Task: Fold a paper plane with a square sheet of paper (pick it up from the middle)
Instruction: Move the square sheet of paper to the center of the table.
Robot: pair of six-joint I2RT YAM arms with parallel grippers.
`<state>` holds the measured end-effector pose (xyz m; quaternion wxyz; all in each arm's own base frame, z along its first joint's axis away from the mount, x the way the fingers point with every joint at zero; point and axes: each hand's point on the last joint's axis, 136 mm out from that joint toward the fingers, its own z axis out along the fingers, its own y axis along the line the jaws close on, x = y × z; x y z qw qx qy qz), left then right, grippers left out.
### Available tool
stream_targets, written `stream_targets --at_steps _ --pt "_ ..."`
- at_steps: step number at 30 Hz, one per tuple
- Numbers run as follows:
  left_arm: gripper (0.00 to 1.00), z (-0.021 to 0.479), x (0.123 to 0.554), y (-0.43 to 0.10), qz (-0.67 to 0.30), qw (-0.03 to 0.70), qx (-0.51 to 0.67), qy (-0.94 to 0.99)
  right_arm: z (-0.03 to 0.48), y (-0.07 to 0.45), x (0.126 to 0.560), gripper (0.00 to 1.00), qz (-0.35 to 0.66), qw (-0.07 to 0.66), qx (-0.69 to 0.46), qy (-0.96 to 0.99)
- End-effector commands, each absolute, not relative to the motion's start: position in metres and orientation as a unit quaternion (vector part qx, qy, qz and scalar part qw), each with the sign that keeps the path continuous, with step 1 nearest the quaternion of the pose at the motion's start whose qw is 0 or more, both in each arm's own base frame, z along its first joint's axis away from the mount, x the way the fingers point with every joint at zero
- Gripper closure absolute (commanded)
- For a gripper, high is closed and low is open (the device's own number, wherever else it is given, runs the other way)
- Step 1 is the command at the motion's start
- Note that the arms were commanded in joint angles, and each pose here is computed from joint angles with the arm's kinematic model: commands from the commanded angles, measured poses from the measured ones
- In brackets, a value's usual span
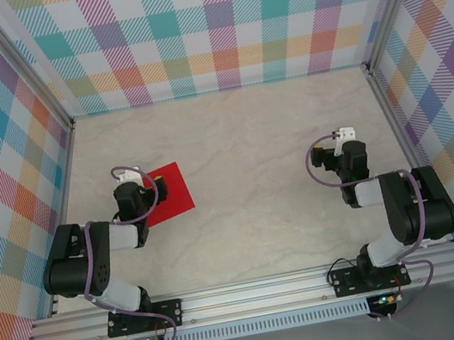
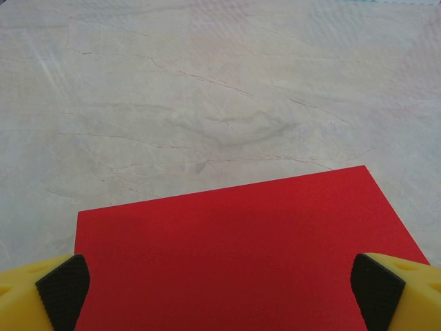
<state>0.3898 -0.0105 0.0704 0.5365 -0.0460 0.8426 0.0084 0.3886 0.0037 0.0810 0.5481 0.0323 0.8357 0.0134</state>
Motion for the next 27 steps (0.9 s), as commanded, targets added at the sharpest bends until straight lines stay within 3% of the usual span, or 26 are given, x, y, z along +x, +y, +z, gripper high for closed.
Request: stream_targets --at_steps 1,8,12,17,23,27 --pt "0.0 0.08 0.398 -0.009 0.006 0.548 -0.045 0.835 0.092 0.005 0.396 0.0 0.023 0.561 0.035 0.827" --pt "0.0 0.08 0.398 -0.009 0.006 0.548 -0.044 0.835 0.092 0.005 0.395 0.0 0.023 0.561 0.035 0.827" --pt "0.0 0.08 0.398 -0.009 0.006 0.548 -0.044 0.836 0.102 0.026 0.396 0.0 0.059 0.551 -0.022 0.832" --pt "0.0 0.079 0.398 -0.009 0.004 0.547 -0.045 0.836 0.118 0.018 0.386 0.0 0.06 0.507 0.028 0.86" --pt "0.0 0.107 0.39 0.001 0.019 0.554 -0.069 0.829 0.165 0.047 0.356 0.0 0.199 0.422 0.12 0.876" --pt "0.0 0.142 0.376 0.006 0.012 0.577 -0.096 0.811 0.194 0.102 0.343 0.0 0.363 0.369 0.075 0.853"
